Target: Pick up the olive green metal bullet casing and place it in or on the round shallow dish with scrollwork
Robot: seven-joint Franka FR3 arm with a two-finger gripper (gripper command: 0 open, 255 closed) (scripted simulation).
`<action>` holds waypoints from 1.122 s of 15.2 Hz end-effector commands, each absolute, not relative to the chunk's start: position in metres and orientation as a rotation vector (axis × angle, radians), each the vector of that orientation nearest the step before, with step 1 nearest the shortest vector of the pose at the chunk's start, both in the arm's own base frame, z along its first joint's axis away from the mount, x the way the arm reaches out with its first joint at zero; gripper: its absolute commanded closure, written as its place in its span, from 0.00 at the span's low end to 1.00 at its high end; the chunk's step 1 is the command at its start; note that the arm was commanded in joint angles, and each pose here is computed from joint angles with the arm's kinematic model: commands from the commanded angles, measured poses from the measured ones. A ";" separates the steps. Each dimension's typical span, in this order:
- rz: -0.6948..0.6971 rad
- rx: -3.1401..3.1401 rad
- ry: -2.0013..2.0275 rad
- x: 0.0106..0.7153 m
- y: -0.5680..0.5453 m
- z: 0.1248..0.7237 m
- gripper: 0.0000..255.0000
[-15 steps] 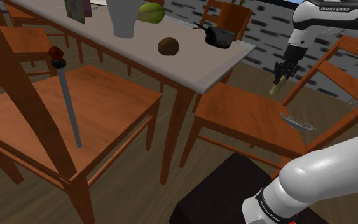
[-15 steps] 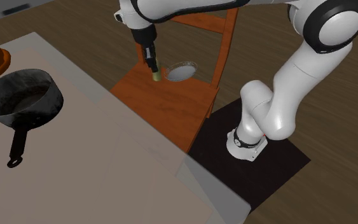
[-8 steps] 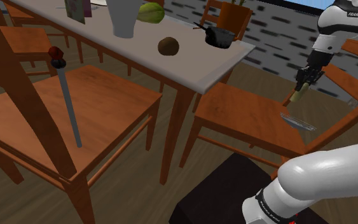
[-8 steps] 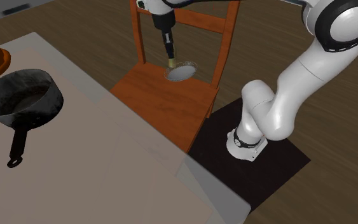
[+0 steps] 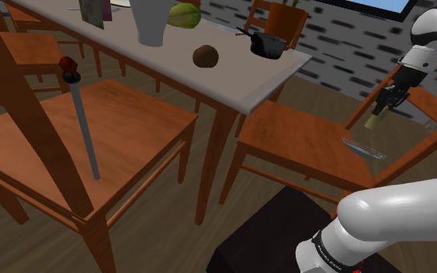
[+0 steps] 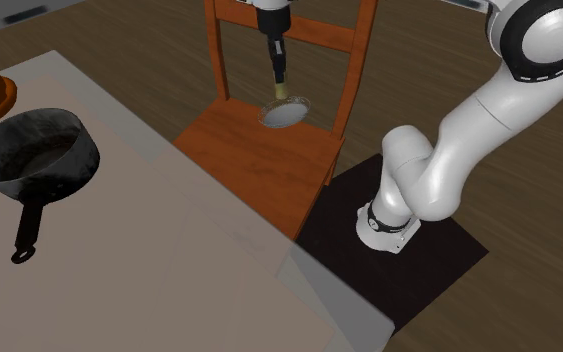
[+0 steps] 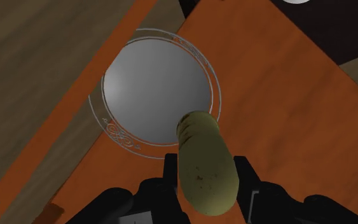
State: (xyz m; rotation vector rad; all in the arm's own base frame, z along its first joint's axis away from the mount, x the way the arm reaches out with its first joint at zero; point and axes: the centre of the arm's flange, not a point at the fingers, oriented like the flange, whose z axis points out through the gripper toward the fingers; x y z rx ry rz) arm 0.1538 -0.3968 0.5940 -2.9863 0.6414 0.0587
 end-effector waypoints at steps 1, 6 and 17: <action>0.192 -3.035 0.684 0.135 -0.404 0.580 1.00; 0.192 -3.035 0.684 0.135 -0.404 0.553 1.00; 0.192 -3.035 0.684 0.135 -0.404 0.509 1.00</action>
